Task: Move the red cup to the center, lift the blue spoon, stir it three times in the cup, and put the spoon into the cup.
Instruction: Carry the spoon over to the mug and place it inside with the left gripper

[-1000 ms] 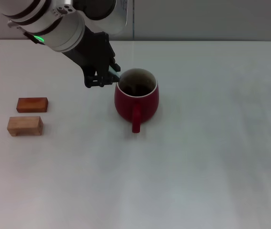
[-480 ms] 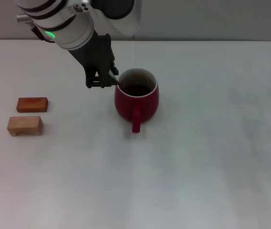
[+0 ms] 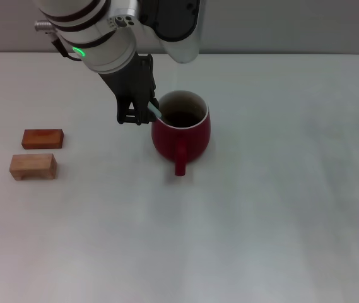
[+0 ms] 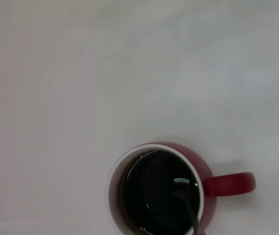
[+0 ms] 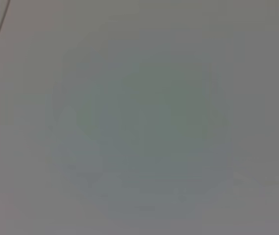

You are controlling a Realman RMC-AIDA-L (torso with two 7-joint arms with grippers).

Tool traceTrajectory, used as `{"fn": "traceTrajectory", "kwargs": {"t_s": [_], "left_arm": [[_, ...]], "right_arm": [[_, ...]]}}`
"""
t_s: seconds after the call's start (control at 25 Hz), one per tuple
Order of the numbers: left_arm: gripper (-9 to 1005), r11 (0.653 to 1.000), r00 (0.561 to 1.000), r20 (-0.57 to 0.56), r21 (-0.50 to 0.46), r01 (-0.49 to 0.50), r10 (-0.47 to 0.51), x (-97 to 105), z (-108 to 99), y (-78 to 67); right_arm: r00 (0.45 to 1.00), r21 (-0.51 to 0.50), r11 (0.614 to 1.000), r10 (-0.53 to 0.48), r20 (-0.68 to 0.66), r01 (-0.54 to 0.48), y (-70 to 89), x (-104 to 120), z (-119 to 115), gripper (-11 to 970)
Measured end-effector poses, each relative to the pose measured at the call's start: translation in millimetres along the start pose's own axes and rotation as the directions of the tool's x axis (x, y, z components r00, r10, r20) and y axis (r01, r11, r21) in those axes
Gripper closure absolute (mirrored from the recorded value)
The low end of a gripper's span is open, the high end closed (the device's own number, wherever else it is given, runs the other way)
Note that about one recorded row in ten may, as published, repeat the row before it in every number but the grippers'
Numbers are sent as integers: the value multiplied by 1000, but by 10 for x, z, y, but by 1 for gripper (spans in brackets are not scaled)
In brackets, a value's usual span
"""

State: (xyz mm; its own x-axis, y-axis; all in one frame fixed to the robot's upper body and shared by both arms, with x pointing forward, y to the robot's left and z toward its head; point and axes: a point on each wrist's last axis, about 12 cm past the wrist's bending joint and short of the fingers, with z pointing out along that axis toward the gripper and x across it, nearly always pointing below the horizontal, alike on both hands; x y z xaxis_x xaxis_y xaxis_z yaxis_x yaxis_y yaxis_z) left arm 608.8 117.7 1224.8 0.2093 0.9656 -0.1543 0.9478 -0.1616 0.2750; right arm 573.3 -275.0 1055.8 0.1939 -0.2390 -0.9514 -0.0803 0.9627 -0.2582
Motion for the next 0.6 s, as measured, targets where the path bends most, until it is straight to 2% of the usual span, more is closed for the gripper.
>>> {"fn": "traceTrajectory", "kwargs": {"t_s": [0.6], "left_arm": [[825,998,993,93,-17,-68,69,-289,-23,46]], "right_arm": [[1000,1,1000,0,-2,0,-3,7,-12,954]]}}
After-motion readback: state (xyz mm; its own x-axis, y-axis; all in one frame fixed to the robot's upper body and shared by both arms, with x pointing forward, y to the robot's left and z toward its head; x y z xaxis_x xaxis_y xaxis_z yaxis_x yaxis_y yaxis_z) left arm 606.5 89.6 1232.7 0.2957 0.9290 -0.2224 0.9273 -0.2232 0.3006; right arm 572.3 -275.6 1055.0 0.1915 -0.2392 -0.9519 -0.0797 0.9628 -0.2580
